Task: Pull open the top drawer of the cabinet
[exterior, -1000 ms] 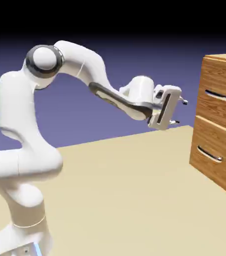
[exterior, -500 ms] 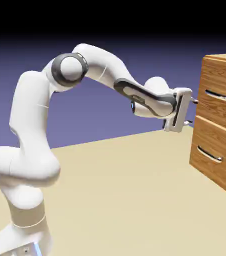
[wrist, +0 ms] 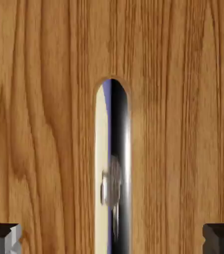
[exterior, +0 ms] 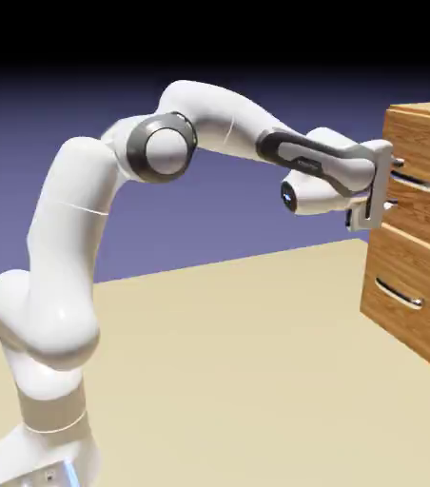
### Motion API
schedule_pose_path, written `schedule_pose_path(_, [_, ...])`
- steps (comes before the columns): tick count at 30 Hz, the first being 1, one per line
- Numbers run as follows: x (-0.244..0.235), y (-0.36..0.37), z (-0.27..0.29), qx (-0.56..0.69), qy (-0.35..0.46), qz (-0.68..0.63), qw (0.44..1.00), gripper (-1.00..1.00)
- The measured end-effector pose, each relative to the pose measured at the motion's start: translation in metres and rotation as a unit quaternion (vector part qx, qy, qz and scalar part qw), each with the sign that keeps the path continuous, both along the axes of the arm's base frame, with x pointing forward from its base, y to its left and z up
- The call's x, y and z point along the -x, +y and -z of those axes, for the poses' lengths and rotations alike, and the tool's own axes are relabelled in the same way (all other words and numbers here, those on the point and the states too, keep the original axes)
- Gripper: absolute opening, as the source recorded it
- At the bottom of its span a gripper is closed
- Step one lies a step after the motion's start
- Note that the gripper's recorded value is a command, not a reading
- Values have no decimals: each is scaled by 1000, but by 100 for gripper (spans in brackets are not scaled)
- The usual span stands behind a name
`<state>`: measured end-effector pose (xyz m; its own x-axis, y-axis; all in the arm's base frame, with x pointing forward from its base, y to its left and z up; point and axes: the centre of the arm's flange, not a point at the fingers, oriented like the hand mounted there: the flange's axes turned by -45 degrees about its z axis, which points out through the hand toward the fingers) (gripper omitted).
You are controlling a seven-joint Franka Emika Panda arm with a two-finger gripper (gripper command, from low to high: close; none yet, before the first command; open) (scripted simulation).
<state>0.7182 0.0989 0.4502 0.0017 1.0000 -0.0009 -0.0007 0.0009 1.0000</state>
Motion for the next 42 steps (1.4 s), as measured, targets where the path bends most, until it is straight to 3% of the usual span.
schedule_pose_path(5, [-27,0,1,0,0,-1,1000,100])
schedule_pose_path(6, [-32,0,1,0,0,-1,1000,-100])
schedule_pose_path(22, [54,0,1,0,1,-1,1000,-100])
schedule_pose_path(42, [245,0,1,0,1,-1,1000,-100])
